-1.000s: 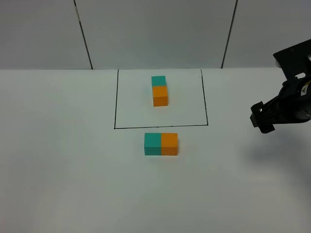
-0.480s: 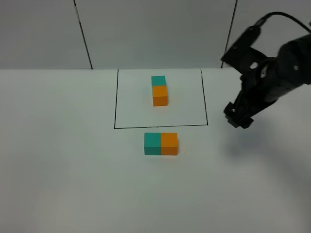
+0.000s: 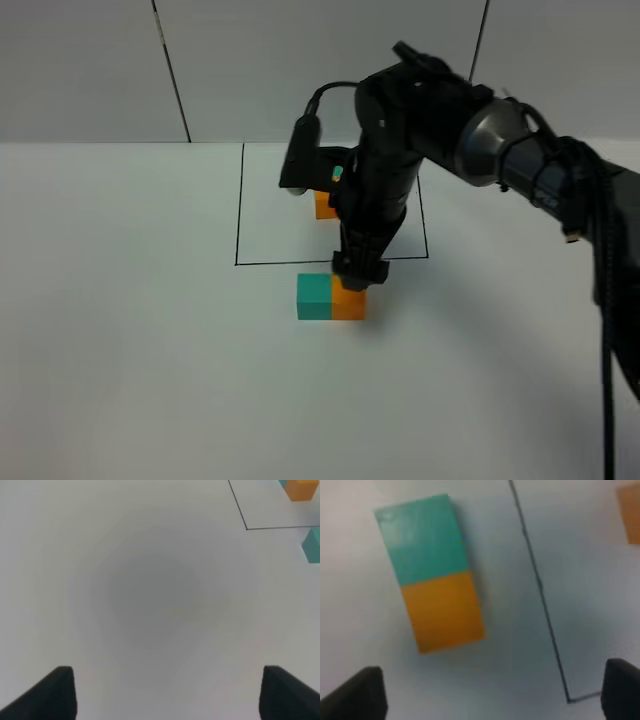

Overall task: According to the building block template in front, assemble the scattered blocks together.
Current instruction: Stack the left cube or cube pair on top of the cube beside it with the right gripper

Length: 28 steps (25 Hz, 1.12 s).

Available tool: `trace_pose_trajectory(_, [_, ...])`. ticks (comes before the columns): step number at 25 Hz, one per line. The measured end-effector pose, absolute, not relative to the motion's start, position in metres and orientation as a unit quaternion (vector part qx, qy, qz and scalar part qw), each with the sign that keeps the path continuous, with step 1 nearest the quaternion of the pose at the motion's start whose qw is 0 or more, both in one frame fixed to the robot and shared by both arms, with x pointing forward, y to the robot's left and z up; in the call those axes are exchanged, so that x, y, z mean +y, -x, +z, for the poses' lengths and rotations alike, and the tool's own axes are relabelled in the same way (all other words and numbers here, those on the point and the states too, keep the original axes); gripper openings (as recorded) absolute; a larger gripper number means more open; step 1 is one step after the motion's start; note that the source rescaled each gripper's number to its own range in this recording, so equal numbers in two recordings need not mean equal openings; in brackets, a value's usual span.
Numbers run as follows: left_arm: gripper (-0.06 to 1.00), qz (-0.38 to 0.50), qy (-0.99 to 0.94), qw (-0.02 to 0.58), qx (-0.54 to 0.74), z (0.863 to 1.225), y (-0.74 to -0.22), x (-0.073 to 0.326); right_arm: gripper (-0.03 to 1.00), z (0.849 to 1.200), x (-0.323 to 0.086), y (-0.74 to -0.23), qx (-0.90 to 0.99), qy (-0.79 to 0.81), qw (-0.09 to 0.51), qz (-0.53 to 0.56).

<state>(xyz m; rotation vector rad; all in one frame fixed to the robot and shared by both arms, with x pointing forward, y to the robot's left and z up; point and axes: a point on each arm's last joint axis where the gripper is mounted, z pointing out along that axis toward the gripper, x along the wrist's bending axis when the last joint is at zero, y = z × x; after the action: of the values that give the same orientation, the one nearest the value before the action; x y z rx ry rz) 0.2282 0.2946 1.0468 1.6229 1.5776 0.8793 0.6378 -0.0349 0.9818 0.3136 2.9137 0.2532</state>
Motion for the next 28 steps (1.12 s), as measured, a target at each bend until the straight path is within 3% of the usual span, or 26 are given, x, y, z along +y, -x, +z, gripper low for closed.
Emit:
trace_pose_trajectory(8, [0.67, 0.339, -0.626, 0.349, 0.609, 1.047, -0.228, 0.295, 0.73, 0.941, -0.017, -0.644, 0.992, -0.078, 0.068, 0.071])
trace_pose_trajectory(23, [0.67, 0.339, -0.626, 0.349, 0.609, 1.047, -0.228, 0.295, 0.73, 0.905, -0.009, -0.646, 0.992, -0.082, 0.036, 0.084])
trace_pose_trajectory(26, [0.67, 0.339, -0.626, 0.349, 0.609, 1.047, -0.228, 0.295, 0.68, 0.905, -0.009, -0.647, 0.992, -0.083, 0.040, 0.088])
trace_pose_trajectory(28, [0.67, 0.339, -0.626, 0.349, 0.609, 1.047, -0.228, 0.295, 0.56, 0.905, -0.008, -0.646, 0.992, -0.084, 0.038, 0.090])
